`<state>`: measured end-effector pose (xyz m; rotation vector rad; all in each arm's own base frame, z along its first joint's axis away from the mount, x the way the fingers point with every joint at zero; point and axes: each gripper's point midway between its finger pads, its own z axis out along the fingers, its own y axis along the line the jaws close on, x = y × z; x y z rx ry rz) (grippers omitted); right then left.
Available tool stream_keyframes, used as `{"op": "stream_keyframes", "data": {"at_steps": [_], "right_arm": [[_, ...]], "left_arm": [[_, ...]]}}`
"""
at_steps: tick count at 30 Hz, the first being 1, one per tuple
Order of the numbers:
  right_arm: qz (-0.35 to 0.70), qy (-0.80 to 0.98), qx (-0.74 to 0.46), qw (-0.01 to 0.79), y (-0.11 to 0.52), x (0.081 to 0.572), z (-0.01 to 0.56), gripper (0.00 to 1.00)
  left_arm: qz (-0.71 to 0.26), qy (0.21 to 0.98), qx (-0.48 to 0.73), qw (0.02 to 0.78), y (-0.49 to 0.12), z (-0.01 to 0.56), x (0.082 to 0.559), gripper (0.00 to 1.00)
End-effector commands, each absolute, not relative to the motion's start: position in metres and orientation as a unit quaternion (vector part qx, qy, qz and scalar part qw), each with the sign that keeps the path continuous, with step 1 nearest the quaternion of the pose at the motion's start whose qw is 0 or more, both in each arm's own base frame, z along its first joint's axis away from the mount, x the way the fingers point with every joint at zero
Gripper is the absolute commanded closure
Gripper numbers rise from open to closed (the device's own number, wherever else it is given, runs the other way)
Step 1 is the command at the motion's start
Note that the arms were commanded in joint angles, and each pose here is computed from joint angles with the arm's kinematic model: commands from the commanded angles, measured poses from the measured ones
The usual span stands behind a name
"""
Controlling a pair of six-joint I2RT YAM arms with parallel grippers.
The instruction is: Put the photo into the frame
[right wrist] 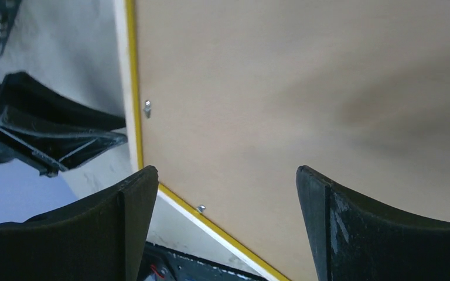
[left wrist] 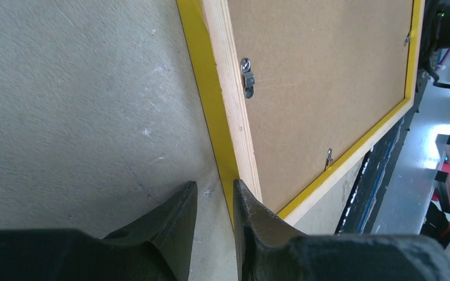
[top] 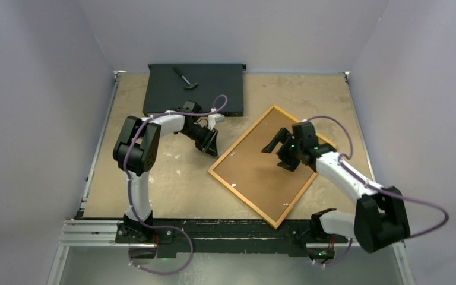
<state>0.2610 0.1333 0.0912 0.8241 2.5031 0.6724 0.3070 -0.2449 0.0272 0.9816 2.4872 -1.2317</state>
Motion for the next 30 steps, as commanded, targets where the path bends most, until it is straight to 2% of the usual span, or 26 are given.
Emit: {"op": "stream_keyframes", "data": {"at_steps": [1, 13, 22, 30], "right_arm": [[0.330, 0.880, 0.250, 0.234, 0.201, 0.298, 0.107, 0.12], [0.408, 0.866, 0.207, 0.202, 0.293, 0.324, 0.093, 0.14], [0.408, 0.872, 0.198, 0.185, 0.316, 0.328, 0.078, 0.14], [0.400, 0.876, 0.203, 0.175, 0.318, 0.328, 0.068, 0.14]], "left_arm": [[-0.443, 0.824, 0.337, 0.102, -0.252, 0.039, 0.300, 0.75], [-0.454, 0.816, 0.338, 0.121, -0.256, 0.061, 0.298, 0.75], [-0.454, 0.809, 0.346, 0.140, -0.257, 0.070, 0.297, 0.70], [-0.447, 0.819, 0.342, 0.114, -0.254, 0.045, 0.286, 0.70]]}}
